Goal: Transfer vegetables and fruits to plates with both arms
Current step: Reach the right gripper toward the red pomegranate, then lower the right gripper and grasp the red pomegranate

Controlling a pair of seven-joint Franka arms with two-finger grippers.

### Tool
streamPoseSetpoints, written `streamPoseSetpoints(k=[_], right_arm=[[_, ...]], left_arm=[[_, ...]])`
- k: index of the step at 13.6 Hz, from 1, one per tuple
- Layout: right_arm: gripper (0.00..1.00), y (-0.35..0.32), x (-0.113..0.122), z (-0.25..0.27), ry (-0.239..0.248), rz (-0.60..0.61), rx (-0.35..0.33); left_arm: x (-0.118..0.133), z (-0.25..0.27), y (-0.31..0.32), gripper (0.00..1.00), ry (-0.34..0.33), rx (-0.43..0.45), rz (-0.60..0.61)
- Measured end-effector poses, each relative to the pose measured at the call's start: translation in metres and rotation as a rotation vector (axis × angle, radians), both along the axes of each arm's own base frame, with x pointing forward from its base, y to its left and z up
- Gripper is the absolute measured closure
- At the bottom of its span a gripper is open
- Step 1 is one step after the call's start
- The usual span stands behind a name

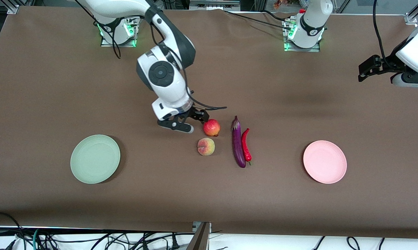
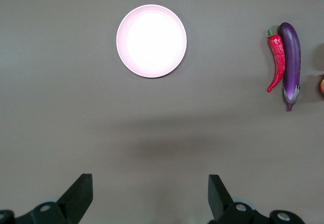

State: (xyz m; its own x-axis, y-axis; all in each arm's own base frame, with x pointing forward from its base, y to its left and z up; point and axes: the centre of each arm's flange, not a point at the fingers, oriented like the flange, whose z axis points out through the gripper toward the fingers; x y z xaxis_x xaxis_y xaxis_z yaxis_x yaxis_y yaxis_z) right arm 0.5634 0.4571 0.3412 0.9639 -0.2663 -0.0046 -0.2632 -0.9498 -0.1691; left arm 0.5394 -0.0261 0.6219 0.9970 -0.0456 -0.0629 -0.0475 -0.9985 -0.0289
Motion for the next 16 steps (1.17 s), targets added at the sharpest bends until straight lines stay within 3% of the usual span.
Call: streamPoseSetpoints(k=[7,16], right_arm=[[0.0,0.039,-0.015,-0.069,-0.05,0.025,0.042],[0.0,0.054,-0.028,-0.128,-0.077,0.067,0.03]], left_arm=[[0.0,-0.001,0.004,0.0,0.006,0.0,0.007],[0.0,-0.001,0.012,0.0,0.008,0.0,0.022]])
